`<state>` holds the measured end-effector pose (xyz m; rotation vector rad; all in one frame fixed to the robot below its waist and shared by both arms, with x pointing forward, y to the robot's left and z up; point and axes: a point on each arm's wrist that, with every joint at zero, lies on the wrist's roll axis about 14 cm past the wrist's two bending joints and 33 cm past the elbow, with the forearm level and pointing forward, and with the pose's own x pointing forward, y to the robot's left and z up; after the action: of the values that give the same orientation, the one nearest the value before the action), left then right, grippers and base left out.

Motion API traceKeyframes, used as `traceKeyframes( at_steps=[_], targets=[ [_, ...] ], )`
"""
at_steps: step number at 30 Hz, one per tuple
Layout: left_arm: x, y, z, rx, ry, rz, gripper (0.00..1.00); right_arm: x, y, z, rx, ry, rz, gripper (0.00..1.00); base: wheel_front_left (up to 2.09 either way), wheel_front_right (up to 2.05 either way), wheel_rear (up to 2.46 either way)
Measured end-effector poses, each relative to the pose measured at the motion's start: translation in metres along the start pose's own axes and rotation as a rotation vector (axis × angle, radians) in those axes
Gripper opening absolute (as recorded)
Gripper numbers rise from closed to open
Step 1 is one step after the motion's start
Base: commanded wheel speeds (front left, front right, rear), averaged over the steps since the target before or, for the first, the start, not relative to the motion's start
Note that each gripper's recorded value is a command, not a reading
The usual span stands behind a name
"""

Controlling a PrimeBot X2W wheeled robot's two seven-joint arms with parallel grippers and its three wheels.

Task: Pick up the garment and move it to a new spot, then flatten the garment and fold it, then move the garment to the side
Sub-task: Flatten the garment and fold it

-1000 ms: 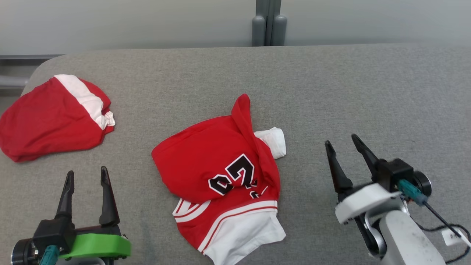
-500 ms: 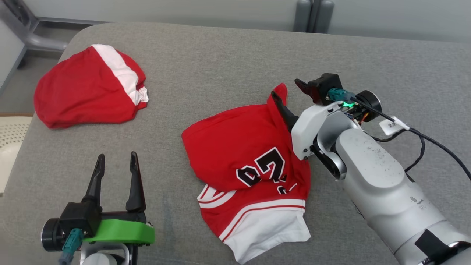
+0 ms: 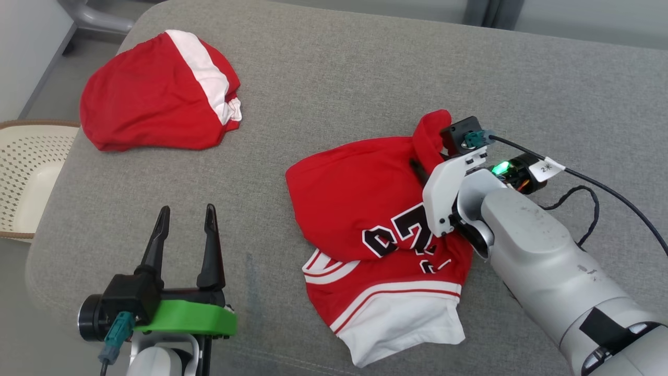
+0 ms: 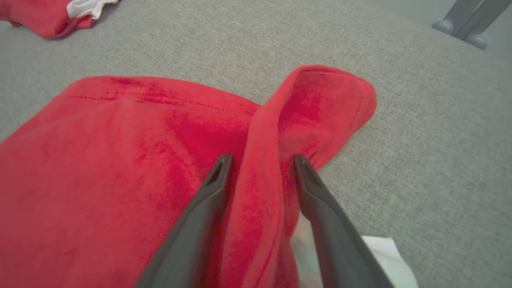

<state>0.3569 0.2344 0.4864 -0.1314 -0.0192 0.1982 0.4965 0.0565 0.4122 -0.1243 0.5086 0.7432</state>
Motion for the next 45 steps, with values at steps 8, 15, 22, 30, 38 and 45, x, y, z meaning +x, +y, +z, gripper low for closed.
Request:
traceKeyframes(
  at_steps=[8,15,22,30,38,45],
  targets=[
    [0.007,-0.004,-0.003,-0.004,0.003,-0.007,1.0,-0.023,-0.048,0.02,0.076,-0.224,-0.117,0.0,0.0,0.0,0.0],
    [0.014,-0.022,-0.007,-0.016,0.009,-0.067,1.0,-0.077,-0.095,-0.004,0.198,-0.323,-0.264,0.0,0.0,0.0,0.0],
    [0.024,-0.051,-0.01,-0.034,0.011,-0.145,1.0,-0.162,-0.135,-0.03,0.356,-0.487,-0.459,0.0,0.0,0.0,0.0],
    [0.028,-0.072,-0.014,-0.044,0.017,-0.207,1.0,-0.231,-0.121,-0.106,0.555,-0.494,-0.656,0.0,0.0,0.0,0.0],
    [0.027,-0.084,-0.013,-0.044,0.016,-0.244,1.0,-0.275,-0.133,-0.087,0.448,-0.587,-0.766,1.0,0.0,0.0,0.0],
    [0.021,-0.083,-0.009,-0.033,0.005,-0.256,1.0,-0.302,-0.119,-0.022,0.267,-0.76,-0.75,1.0,0.0,0.0,0.0]
  ],
)
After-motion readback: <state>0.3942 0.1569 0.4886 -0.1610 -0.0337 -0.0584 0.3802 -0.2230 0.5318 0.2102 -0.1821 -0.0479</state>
